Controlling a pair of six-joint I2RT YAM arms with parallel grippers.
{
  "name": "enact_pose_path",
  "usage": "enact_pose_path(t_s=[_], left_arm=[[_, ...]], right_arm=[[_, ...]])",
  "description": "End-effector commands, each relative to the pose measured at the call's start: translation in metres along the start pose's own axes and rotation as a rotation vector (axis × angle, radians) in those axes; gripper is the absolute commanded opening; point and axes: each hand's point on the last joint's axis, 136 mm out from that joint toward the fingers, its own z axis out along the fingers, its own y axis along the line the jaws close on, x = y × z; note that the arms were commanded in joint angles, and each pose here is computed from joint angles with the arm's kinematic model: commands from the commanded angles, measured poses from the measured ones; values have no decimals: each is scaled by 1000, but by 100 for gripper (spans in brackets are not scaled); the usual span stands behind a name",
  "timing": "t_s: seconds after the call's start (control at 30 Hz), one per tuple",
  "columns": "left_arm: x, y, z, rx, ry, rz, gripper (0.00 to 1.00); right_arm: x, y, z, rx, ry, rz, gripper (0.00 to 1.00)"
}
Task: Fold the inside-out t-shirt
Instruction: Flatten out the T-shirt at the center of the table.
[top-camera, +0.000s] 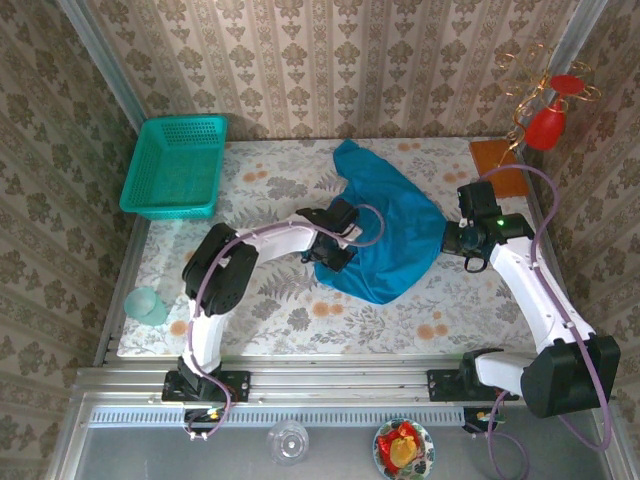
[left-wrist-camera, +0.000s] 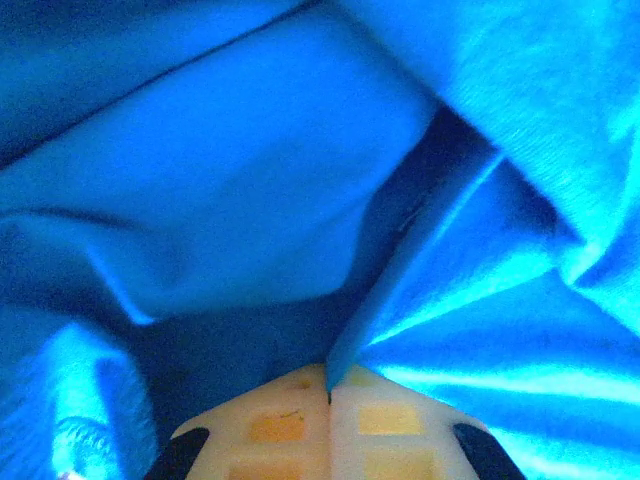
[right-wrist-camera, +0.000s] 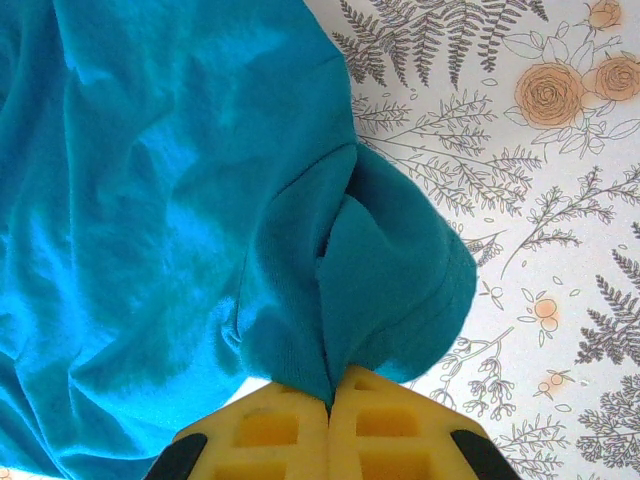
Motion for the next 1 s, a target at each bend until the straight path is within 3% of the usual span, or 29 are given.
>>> enact_pose_path(t_s=[0.0,0.23,0.3,0.43,0.57,0.8,0.9,0.97], left_arm=[[-32,10,-69,80,-185,-70,0],[-64,59,-254,173,-655,-196,0],[-60,79,-309,180,-818,-227,0],[-49,81,-393,287,-1055,-216,0],[-46,64,-419,378,-1139,-149,0],[-46,65,-405,450,-1166,-181,0],[-46,67,-423,428,-1209,-169,0],[-48,71,-458,395,-1261,-139,0]], right_arm=[[-18,-3,-17,12,-56,15,0],[-59,5,-45,-10,-153,-1,0],[-72,9,-57,-28,-191,1,0],[-103,19,-97,-90,-318,1,0],[-141,12,-166,-72,-489,-7,0],[-191,-20,-338,-27,-924,85,0],[-197,-18,-364,-76,-1012,102,0],[-200,-3,-350,-138,-980,73,0]])
